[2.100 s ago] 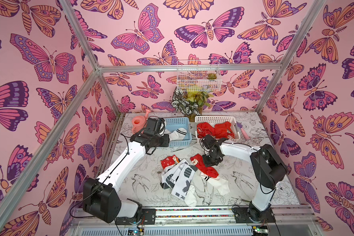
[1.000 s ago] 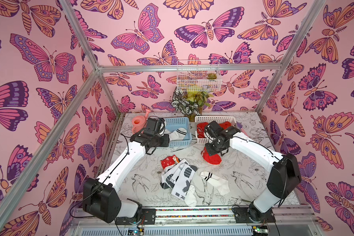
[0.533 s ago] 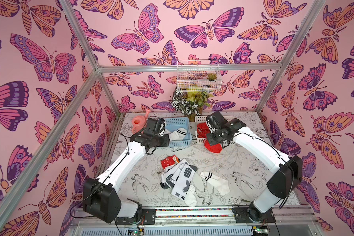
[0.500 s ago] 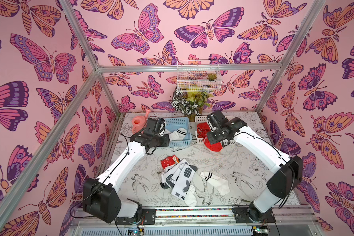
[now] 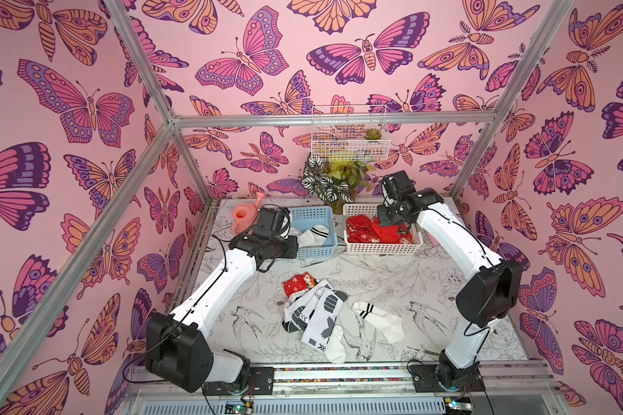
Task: Sort the socks into the basket by color
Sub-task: Place the sock in the bin.
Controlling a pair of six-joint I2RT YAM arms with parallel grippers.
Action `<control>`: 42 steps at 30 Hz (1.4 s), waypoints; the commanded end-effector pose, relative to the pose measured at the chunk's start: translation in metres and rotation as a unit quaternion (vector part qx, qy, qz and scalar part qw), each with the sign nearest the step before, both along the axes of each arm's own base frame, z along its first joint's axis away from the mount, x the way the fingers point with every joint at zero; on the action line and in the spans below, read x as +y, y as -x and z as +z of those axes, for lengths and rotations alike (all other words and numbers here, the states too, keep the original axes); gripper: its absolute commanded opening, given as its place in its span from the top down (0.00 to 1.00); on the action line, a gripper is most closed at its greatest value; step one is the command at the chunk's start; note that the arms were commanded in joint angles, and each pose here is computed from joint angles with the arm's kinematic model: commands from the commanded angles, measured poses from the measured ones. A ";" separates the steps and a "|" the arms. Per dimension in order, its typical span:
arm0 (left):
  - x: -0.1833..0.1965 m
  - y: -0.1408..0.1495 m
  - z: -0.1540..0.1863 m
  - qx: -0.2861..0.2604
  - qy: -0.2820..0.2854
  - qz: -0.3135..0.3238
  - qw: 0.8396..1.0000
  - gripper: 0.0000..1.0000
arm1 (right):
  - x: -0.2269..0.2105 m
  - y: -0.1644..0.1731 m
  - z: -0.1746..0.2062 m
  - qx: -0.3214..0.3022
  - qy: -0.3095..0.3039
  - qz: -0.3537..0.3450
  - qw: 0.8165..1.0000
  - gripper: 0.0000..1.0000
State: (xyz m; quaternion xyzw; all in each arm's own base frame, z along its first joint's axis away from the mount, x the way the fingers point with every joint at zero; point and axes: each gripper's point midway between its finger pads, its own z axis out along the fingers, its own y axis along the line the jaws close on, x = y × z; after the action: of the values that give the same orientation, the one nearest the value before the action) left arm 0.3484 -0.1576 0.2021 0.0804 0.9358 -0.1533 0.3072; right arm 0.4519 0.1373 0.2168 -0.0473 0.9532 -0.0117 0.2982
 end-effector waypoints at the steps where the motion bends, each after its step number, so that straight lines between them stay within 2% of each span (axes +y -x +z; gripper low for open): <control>1: -0.001 0.003 0.000 -0.004 -0.003 -0.007 1.000 0.63 | -0.006 -0.020 0.003 -0.016 -0.021 -0.012 1.000 1.00; 10: -0.001 0.002 -0.003 -0.001 -0.006 -0.008 1.000 0.63 | -0.018 -0.047 -0.010 -0.020 -0.033 -0.030 0.999 1.00; 19: 0.000 0.002 -0.004 -0.002 -0.008 -0.007 1.000 0.63 | -0.018 -0.065 -0.039 -0.019 -0.056 -0.041 0.997 1.00; 30: 0.000 0.002 -0.004 -0.003 -0.010 -0.007 1.000 0.63 | -0.019 -0.064 -0.085 0.033 -0.060 -0.049 0.996 1.00; 42: 0.000 0.002 -0.005 0.000 -0.010 -0.007 1.000 0.63 | -0.031 -0.060 -0.108 0.064 -0.048 -0.067 0.995 1.00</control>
State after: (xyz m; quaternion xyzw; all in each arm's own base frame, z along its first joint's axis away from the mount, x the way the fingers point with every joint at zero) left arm 0.3484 -0.1574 0.2019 0.0806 0.9358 -0.1528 0.3072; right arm 0.5175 0.1127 0.1282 0.0210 0.9636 0.0259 0.2652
